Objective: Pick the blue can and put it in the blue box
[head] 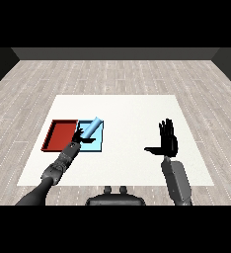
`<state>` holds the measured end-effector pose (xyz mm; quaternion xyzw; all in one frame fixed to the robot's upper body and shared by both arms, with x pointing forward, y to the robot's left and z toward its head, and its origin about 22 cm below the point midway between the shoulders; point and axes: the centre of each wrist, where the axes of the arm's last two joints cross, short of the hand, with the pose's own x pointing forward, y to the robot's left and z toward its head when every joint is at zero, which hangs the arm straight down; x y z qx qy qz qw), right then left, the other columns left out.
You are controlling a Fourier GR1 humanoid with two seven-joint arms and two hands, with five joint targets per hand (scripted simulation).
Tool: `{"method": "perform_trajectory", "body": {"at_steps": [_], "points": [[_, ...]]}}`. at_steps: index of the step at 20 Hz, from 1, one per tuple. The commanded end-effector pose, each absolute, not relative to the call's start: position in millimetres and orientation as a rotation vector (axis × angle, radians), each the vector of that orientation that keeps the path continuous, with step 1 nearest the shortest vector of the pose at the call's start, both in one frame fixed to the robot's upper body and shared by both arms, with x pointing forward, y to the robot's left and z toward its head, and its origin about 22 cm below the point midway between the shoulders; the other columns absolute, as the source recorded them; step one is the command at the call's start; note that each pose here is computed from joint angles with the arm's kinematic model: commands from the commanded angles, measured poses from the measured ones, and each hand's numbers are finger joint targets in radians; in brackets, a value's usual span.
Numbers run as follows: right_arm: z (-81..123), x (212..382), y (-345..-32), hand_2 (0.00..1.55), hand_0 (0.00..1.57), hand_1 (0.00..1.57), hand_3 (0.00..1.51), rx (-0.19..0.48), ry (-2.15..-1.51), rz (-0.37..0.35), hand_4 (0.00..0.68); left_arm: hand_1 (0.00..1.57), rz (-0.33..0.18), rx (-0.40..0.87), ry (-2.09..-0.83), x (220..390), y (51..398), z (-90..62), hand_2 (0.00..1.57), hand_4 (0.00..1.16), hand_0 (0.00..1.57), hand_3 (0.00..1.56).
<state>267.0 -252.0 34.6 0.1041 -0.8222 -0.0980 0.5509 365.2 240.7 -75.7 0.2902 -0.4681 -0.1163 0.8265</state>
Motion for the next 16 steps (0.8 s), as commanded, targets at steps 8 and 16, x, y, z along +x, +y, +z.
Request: {"method": "perform_trajectory", "body": {"at_steps": [8,16], "points": [[36,262.7,-257,0.0,0.0,0.0,0.0,0.292,-1.96,-0.235,0.0,0.0,0.041,0.648,-1.624,374.4,242,-50.7,0.0,0.0,0.0,0.0],[40,257.2,-255,0.0,0.0,0.0,0.0,0.242,-1.935,-0.17,0.0,0.0,0.013,0.263,-1.989,339.2,212,-53.6,0.0,0.0,0.0,0.0]]}}
